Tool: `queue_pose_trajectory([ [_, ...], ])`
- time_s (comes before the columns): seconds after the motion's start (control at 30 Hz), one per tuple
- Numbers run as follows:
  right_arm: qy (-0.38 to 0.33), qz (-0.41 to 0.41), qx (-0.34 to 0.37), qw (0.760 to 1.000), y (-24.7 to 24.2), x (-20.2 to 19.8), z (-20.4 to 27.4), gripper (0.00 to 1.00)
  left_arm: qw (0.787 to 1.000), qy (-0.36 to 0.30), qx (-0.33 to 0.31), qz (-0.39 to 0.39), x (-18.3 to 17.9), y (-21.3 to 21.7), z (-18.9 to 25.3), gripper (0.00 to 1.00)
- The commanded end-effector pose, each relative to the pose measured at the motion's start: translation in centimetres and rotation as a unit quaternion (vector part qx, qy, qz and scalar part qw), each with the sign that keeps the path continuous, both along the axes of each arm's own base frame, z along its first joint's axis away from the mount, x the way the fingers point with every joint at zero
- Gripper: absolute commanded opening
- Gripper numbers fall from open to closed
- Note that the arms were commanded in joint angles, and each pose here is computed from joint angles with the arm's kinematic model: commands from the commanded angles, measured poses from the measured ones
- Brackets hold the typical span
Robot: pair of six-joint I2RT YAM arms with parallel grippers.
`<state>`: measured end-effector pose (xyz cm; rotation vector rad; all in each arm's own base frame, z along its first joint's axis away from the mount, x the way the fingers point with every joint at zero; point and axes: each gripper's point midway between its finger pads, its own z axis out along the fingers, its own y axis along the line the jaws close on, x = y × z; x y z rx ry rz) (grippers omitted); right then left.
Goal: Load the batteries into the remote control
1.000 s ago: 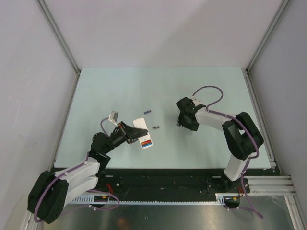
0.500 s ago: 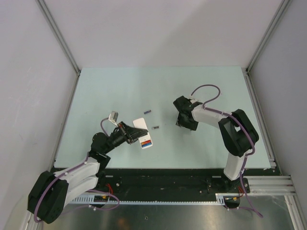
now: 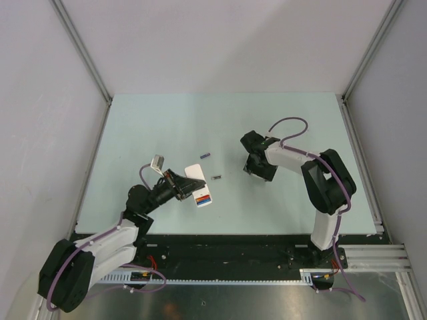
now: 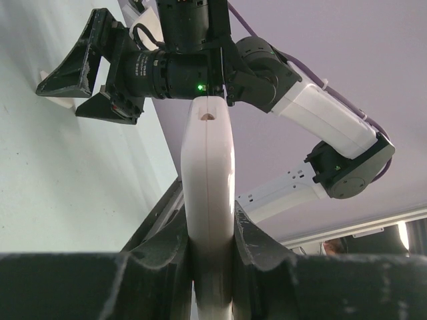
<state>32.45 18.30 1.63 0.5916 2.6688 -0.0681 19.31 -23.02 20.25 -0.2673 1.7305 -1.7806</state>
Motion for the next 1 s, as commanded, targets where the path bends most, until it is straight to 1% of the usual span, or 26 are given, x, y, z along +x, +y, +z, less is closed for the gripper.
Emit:
queue_pose_trajectory([
  [0.0, 0.007, -0.055, -0.002, 0.998, -0.8, 0.5, -2.5, 0.71, 1.0, -0.018, -0.011, 0.008, 0.0, 0.4, 0.9, 0.0],
  [0.07, 0.002, -0.055, 0.005, 0.998, -0.5, 0.8, -2.4, 0.7, 1.0, -0.018, -0.011, 0.007, 0.0, 0.3, 0.9, 0.0],
  [0.17, 0.007, -0.053, -0.002, 0.999, -0.7, 0.9, -2.5, 0.68, 1.0, -0.019, -0.012, 0.006, -0.1, 0.3, 1.0, 0.0],
  [0.37, 0.026, -0.027, -0.022, 0.999, -0.8, 0.0, -3.2, 0.59, 1.0, -0.019, -0.012, 0.004, -0.2, 0.4, 0.9, 0.0],
  [0.4, 0.027, -0.023, -0.027, 0.999, -1.0, 0.0, -3.3, 0.55, 1.0, -0.018, -0.012, 0.004, -0.2, 0.4, 0.9, 0.0],
  [0.43, 0.028, -0.017, -0.03, 0.999, -1.0, -0.2, -3.1, 0.54, 1.0, -0.019, -0.013, 0.004, -0.3, 0.4, 0.9, 0.0],
  [0.53, 0.026, 0.016, -0.05, 0.998, -1.2, -0.4, -2.6, 0.48, 1.0, -0.019, -0.013, 0.003, -0.4, 0.4, 0.9, 0.0],
  [0.67, 0.037, 0.072, -0.076, 0.994, -1.4, -1.1, -2.1, 0.45, 1.0, -0.02, -0.012, 0.006, -0.4, 0.5, 0.8, 0.0],
  [0.77, 0.046, 0.14, -0.104, 0.984, -1.2, -2.0, -1.8, 0.43, 1.0, -0.017, -0.009, 0.007, -0.3, 0.5, 0.6, 0.0],
  [0.83, 0.048, 0.188, -0.128, 0.973, -0.9, -2.7, -1.6, 0.41, 1.0, -0.016, -0.008, 0.011, -0.1, 0.5, 0.5, 0.0],
  [0.9, 0.039, 0.215, -0.139, 0.966, -0.6, -3.4, -1.0, 0.38, 1.0, -0.013, -0.005, 0.014, 0.1, 0.5, 0.2, 0.0],
  [0.97, 0.022, 0.236, -0.132, 0.963, -0.2, -3.6, 0.0, 0.35, 1.0, -0.012, -0.002, 0.021, 0.4, 0.5, 0.1, 0.0],
])
